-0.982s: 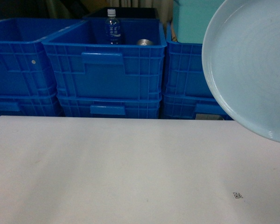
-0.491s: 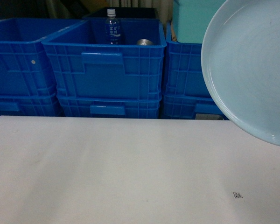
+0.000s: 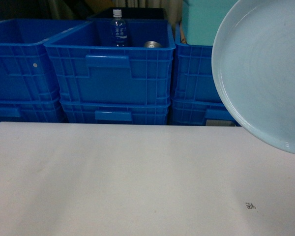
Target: Place blue tray on left shelf second layer neatly
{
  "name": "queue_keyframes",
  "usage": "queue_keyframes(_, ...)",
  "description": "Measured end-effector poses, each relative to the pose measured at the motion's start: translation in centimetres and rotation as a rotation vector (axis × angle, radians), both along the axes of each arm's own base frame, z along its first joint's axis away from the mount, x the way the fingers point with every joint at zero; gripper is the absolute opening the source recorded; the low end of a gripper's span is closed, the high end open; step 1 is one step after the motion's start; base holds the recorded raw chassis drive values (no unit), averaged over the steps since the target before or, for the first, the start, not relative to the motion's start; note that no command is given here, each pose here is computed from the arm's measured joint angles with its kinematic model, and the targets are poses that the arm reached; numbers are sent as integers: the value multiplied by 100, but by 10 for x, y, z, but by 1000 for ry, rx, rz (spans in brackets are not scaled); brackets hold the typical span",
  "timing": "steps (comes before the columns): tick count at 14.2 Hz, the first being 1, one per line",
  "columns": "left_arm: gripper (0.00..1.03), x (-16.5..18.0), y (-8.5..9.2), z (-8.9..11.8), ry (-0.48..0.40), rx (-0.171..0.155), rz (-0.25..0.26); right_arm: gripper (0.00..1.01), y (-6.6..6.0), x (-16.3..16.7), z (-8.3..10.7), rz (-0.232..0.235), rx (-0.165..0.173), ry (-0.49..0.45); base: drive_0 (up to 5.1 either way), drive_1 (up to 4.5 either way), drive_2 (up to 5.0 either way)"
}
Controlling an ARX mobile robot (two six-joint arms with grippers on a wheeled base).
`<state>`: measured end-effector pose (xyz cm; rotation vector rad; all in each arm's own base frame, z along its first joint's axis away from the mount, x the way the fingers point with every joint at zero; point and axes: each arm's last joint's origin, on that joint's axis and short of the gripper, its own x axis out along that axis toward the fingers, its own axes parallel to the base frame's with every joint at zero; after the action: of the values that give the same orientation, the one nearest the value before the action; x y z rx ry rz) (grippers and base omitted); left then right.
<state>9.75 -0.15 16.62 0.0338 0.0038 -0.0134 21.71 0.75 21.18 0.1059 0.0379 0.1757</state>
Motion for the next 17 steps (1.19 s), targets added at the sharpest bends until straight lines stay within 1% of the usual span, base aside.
queue_keyframes(2,98,0,0,0,0,0,0,2,0,0,0,0,0,0,-35,-35,-35)
queue_keyframes(5,98,0,0,0,0,0,1,2,0,0,0,0,0,0,-186,-186,-186)
queue_keyframes(7,98,0,0,0,0,0,2,2,0,0,0,0,0,0,246,-406,-406)
queue_keyframes(8,98,0,0,0,0,0,0,2,0,0,0,7,0,-2,281,-391,-391)
queue_keyframes(9,98,0,0,0,-2,0,0,2,0,0,-1,-3,0,4,300,-400,-400)
queue_keyframes(11,98,0,0,0,1,0,0,2,0,0,0,2,0,-2,339,-400,-400)
queue_keyframes(17,98,0,0,0,1,0,0,2,0,0,-1,-1,0,4,327,-489,-298)
